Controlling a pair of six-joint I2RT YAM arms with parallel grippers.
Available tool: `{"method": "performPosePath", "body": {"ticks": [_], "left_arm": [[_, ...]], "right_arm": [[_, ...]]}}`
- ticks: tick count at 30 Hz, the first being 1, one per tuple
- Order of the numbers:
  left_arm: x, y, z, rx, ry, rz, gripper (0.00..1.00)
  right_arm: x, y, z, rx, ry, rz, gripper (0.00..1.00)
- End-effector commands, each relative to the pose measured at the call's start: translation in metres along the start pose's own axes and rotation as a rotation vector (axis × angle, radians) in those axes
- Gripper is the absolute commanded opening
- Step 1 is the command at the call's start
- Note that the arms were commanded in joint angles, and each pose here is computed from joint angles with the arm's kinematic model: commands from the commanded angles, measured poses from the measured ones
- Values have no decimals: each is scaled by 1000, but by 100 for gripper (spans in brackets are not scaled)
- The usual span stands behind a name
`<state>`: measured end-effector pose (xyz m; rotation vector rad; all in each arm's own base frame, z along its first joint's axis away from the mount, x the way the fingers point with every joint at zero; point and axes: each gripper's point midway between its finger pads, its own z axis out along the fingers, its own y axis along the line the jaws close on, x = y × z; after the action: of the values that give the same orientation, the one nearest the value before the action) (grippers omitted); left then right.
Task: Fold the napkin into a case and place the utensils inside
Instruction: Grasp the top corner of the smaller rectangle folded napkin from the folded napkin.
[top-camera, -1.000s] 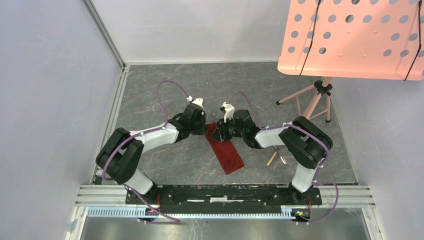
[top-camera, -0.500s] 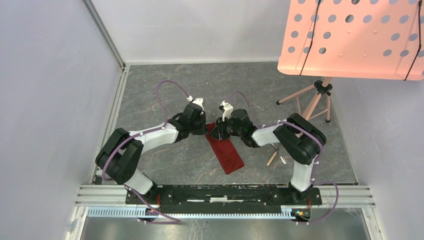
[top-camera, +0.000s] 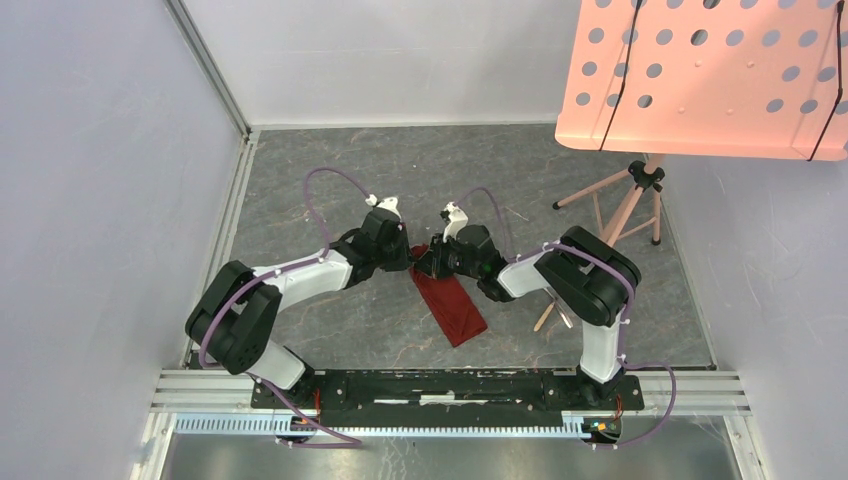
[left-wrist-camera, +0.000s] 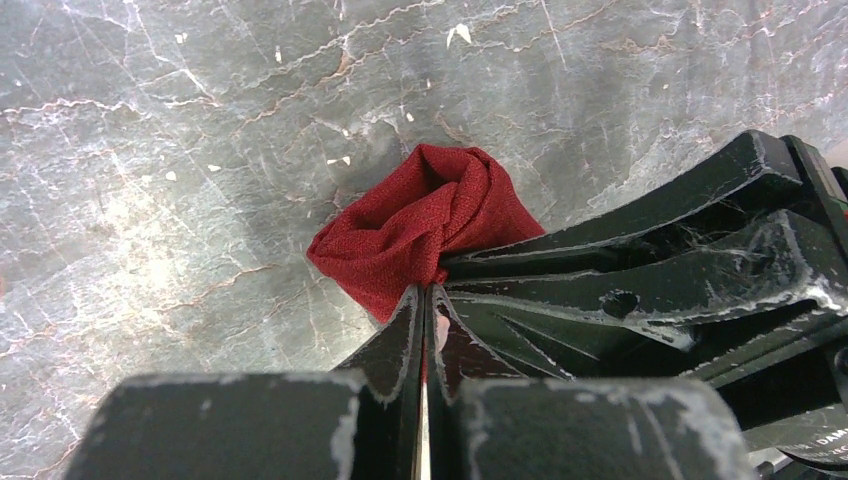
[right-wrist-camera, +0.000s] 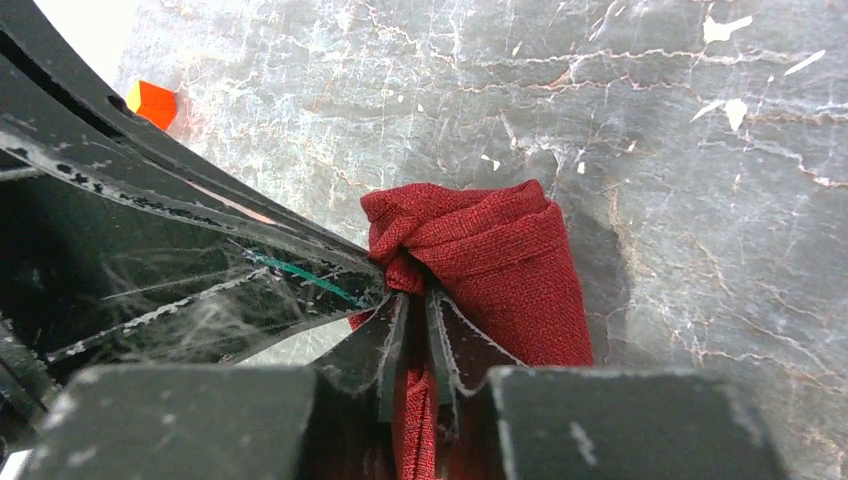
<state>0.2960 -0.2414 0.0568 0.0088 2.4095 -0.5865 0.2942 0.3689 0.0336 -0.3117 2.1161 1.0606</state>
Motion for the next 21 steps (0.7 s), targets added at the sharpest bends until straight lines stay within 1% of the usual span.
{"method": "performPosePath", "body": {"ticks": [1, 2, 3, 5, 9, 11, 17, 19, 21], "left_arm": [[-9, -13, -7, 47, -22, -57, 2], [-10, -10, -7, 42, -25, -60, 2], [-12, -8, -8, 38, -30, -60, 2], [-14, -4, -9, 34, -38, -59, 2], [-12, 4, -11, 15, -20, -48, 2], [-11, 4, -11, 20, -16, -47, 2], [-11, 5, -12, 22, -15, -39, 2], [-11, 4, -12, 25, -15, -34, 2], [-12, 4, -13, 25, -17, -36, 2]], "right_arm": [[-12, 38, 4, -158, -7, -46, 21], [-8, 36, 0, -166, 3, -52, 27], [-5, 38, -4, -184, 13, -57, 31], [-1, 40, -11, -210, 35, -67, 36], [-1, 34, -24, -198, 56, -79, 48], [-6, 26, -30, -176, 52, -69, 50], [-19, 16, -37, -169, 35, -54, 51], [-17, 15, -33, -170, 43, -45, 49], [-18, 16, -28, -183, 44, -33, 44]]}}
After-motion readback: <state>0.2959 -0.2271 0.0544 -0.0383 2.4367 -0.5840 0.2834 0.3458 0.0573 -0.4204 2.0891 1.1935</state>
